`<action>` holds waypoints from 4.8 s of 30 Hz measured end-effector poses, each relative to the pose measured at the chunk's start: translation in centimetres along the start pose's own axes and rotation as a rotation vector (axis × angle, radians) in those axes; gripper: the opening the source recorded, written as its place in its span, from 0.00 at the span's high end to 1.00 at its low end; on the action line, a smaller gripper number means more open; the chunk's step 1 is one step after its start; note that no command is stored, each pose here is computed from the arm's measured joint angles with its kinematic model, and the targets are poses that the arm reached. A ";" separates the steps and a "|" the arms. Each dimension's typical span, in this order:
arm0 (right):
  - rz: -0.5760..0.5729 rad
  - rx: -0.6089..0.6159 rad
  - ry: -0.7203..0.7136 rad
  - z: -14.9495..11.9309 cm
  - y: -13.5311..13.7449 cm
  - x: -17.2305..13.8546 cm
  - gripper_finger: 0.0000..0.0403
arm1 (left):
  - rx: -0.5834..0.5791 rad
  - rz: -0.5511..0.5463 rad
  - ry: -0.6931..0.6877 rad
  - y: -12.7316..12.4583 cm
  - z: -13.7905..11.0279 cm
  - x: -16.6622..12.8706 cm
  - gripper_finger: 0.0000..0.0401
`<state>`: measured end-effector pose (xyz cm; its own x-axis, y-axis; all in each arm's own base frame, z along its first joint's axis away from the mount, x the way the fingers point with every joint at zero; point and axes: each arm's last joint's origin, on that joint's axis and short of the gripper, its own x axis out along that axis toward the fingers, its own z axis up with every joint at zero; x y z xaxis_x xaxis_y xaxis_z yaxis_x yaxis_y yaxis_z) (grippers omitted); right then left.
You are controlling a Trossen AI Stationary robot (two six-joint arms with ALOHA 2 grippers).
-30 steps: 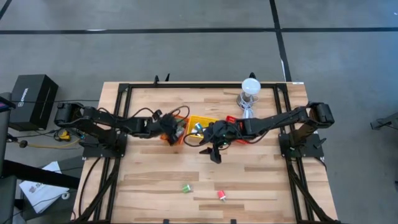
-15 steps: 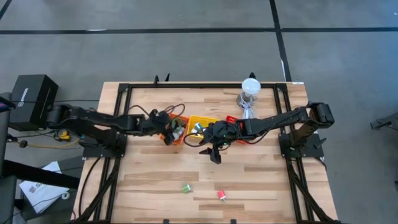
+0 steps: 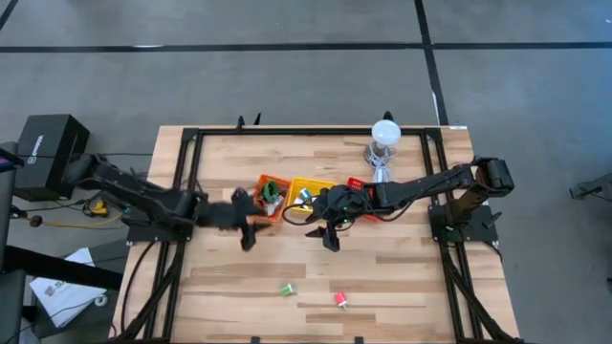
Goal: Pick & Place Office items
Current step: Put the green charger adapter into the yellow bin, then put the pink charger adapter into the yellow bin
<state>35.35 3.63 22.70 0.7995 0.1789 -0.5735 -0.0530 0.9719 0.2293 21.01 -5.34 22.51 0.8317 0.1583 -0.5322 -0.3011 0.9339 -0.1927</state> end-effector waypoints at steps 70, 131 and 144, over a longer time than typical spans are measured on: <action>0.002 -0.001 -0.015 0.2 0.0 0.0 0.47 | 0.123 0.030 0.332 -15.7 -10.2 10.4 0.48; -0.379 0.444 0.305 -7.1 10.9 -8.6 0.47 | 0.179 0.236 0.218 6.7 3.0 16.1 0.50; -0.191 0.660 0.380 -9.5 14.2 -2.8 0.47 | 0.221 0.219 0.159 6.2 4.4 14.8 0.45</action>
<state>26.73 18.41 20.10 0.4935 0.1738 -0.8522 0.5265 0.7201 0.4518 33.49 4.22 17.01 0.6702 0.3268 -0.6664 -0.3413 0.9330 0.1143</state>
